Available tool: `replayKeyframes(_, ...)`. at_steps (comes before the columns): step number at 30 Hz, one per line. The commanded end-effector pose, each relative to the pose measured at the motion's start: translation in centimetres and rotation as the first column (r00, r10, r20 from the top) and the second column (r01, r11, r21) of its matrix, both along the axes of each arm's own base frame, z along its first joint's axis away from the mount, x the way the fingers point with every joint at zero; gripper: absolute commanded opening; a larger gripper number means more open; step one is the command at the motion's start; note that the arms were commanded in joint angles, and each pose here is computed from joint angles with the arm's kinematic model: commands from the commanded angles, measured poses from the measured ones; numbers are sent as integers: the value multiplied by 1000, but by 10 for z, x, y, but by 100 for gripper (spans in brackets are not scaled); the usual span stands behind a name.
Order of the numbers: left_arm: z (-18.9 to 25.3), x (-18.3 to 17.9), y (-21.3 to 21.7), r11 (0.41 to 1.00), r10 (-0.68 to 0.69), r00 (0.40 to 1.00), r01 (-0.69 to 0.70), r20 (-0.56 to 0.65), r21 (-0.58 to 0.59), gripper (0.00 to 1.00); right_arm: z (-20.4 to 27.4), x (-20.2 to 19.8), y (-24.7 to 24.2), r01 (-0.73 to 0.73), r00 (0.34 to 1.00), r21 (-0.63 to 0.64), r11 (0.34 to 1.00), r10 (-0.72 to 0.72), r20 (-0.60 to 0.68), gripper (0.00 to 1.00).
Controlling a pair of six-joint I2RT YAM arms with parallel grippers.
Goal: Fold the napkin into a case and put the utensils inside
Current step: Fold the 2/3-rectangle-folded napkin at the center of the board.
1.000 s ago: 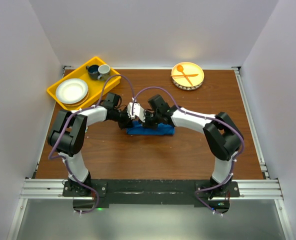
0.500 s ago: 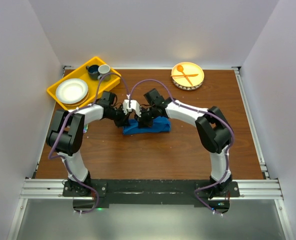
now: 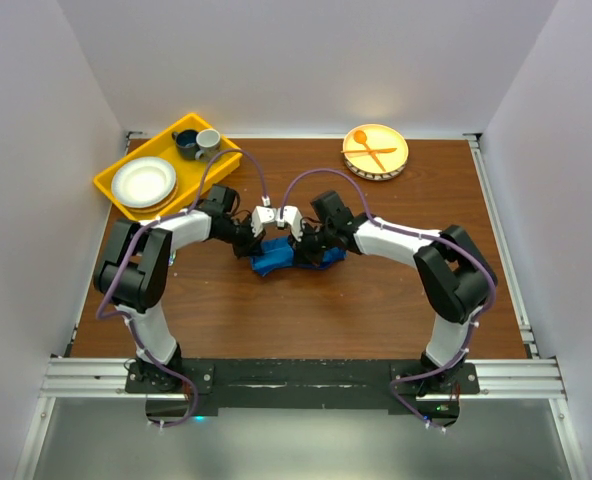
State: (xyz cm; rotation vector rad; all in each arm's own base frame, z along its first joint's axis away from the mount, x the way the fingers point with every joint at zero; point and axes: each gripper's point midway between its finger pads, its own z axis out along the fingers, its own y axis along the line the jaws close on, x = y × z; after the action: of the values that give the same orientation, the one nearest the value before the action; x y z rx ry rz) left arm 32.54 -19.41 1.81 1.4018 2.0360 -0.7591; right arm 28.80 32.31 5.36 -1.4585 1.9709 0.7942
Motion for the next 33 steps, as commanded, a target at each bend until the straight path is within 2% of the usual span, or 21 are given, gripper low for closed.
replayKeyframes(1,-40,-48,23,991,-42,986,62,-161,118,0,8,12,-5,61,997,-10,998,-61,53,0)
replayKeyframes(3,-40,-50,23,991,-46,986,66,-163,119,0,6,10,-8,55,996,-19,998,-53,65,2)
replayKeyframes(5,-41,-50,24,990,-47,985,68,-165,123,0,6,9,-9,47,997,-28,999,-45,69,11)
replayKeyframes(6,-41,-50,24,990,-47,985,68,-163,124,0,8,11,-9,47,996,-29,998,-45,77,23)
replayKeyframes(8,-41,-49,24,990,-47,986,68,-163,126,0,2,9,-13,25,996,-68,997,-19,86,34)
replayKeyframes(13,-41,-49,23,990,-49,985,69,-164,122,0,0,4,-37,-71,984,-209,975,103,149,45)
replayKeyframes(17,-42,-49,23,991,-49,984,69,-169,118,0,2,-16,-56,-175,948,-232,957,227,222,53)
replayKeyframes(21,-42,-48,22,991,-45,984,65,-171,114,0,6,-24,-51,-227,942,-211,951,269,200,58)
replayKeyframes(27,-41,-47,22,991,-47,985,66,-165,116,0,0,-27,-37,-271,931,-211,939,312,189,59)
replayKeyframes(33,-41,-47,22,991,-47,985,66,-167,114,0,-7,-26,-31,-292,896,-242,925,353,270,55)
